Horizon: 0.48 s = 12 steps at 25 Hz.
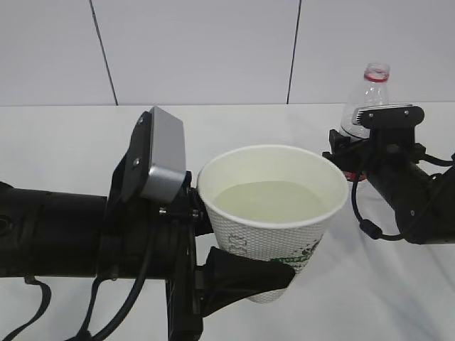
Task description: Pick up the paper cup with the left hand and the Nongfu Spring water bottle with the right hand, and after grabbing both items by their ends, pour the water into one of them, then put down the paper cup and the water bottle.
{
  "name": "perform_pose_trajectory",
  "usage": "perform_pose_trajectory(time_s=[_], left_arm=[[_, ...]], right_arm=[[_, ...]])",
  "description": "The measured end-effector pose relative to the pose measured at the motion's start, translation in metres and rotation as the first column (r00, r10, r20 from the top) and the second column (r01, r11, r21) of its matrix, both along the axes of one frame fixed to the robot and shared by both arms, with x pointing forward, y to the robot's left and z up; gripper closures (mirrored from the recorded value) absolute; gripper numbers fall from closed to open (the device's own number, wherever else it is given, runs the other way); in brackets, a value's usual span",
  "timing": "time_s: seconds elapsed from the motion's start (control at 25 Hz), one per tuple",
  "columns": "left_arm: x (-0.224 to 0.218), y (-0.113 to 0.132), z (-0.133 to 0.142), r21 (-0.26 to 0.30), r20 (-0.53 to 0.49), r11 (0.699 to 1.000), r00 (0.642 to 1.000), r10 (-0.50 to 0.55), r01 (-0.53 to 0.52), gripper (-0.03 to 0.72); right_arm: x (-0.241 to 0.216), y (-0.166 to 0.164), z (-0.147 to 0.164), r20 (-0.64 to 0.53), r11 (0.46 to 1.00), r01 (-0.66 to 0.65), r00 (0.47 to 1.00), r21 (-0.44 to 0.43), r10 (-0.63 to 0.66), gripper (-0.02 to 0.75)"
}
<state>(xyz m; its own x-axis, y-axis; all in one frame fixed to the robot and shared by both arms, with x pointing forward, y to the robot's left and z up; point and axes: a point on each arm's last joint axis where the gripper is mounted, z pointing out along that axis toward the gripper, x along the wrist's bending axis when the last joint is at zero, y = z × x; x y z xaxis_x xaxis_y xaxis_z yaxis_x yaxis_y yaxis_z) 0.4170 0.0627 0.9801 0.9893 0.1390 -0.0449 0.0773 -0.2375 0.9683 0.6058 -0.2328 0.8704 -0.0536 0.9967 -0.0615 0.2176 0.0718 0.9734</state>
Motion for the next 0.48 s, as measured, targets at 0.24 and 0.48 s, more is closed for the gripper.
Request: perform_pose_trajectory(time_s=[0.24,0.48], left_arm=[[-0.0002,-0.0002,0.0005,-0.006,-0.001,1.000,1.000,-0.002,0.002,0.225],[-0.0002,-0.0002,0.0005,-0.006,-0.001,1.000,1.000,-0.002,0.002,0.226]], right_arm=[[0.0000,-0.0001,0.0000,-0.001,1.000,0.005,1.000,0.014,-0.005,0.147],[0.0001,0.0002,0.0011,0.004,1.000,0.002,1.000,0.019,-0.002,0.139]])
